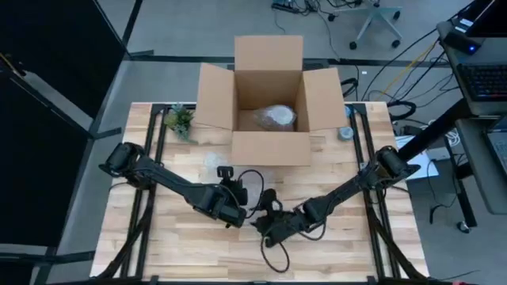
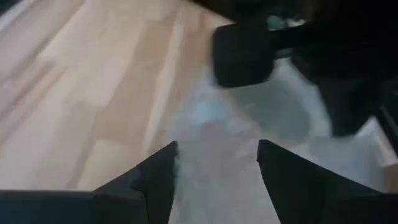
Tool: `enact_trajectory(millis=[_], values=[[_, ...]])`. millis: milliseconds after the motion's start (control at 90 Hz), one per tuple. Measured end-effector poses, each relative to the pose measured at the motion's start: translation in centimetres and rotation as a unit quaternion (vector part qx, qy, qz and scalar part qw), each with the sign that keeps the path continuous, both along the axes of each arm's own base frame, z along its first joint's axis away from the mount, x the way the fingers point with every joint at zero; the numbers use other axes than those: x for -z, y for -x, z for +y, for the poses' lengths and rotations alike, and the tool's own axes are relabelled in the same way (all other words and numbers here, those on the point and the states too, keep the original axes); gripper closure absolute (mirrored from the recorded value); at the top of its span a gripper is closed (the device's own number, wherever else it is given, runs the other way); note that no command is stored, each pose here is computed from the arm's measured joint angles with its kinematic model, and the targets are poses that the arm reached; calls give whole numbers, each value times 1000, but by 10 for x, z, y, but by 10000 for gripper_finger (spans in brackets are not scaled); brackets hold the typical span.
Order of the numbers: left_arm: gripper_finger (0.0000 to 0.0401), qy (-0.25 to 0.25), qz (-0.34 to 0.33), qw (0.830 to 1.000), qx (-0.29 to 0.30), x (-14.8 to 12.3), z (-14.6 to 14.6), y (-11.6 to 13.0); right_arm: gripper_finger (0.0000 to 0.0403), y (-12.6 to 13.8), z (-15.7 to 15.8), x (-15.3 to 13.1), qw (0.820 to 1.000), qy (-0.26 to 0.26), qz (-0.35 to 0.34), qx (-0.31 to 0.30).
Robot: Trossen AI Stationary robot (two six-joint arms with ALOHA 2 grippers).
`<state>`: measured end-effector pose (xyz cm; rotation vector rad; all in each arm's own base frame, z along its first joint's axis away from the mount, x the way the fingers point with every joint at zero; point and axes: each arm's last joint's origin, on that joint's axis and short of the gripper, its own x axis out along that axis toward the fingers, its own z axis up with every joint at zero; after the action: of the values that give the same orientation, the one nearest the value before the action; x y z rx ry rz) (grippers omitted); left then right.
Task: Wrap mug
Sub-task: Wrap the orange mug with bubble wrap
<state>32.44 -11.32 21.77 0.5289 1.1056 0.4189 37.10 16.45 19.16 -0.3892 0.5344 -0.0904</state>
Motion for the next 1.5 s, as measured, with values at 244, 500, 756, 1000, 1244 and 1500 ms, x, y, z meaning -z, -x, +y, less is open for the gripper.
enact_trajectory(millis=[244,500,756,1000,1244,1500], values=[[401,1,-5,1000,4,0,-1,-1,202,-11,-18,3,999,-38,8,-24],[401,0,-2,1000,6,0,-1,-1,202,2,-16,18,995,-19,99,-16],[401,1,-5,1000,5,-1,-1,-2,202,33,-2,-18,992,-37,118,-10],[401,1,-6,1000,7,-1,-1,-2,202,-9,-9,-13,998,-58,-27,-21],[401,-4,2,1000,15,-1,-1,-2,202,-29,-25,17,997,-70,-24,-14],[401,2,8,1000,24,-7,-2,-3,202,-36,-28,27,997,-67,-29,-12]])
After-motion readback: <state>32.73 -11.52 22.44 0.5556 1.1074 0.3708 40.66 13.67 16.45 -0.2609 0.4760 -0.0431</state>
